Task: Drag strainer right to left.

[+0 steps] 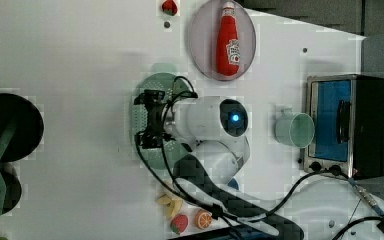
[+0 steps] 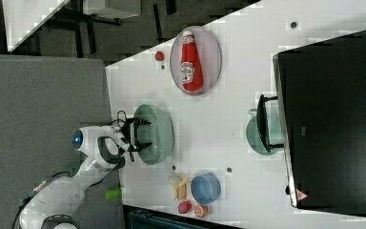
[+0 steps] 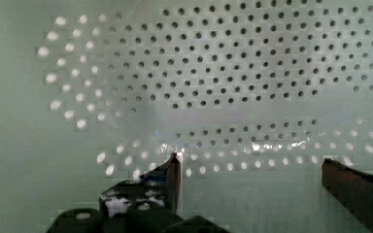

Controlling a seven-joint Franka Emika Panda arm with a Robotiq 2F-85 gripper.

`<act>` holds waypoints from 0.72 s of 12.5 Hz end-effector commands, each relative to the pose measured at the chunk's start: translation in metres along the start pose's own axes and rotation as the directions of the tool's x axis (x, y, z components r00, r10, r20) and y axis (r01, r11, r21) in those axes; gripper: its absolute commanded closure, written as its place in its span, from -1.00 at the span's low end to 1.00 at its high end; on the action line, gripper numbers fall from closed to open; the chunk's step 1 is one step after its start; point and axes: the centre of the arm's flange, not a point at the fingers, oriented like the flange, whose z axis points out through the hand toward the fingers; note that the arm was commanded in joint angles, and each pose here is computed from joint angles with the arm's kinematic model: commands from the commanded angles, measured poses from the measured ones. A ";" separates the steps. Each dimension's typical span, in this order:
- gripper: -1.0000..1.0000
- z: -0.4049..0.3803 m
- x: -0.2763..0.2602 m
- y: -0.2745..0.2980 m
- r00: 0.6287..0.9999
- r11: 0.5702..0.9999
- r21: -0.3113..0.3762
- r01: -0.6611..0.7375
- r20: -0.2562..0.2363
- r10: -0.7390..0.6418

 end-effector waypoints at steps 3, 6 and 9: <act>-1.00 0.002 -0.034 0.007 1.000 1.000 0.019 -0.018 0.023 0.018; -1.00 -0.011 -0.045 0.010 1.000 1.000 0.022 0.012 0.025 -0.013; -1.00 -0.070 -0.050 0.009 0.991 0.992 -0.016 0.128 -0.029 -0.129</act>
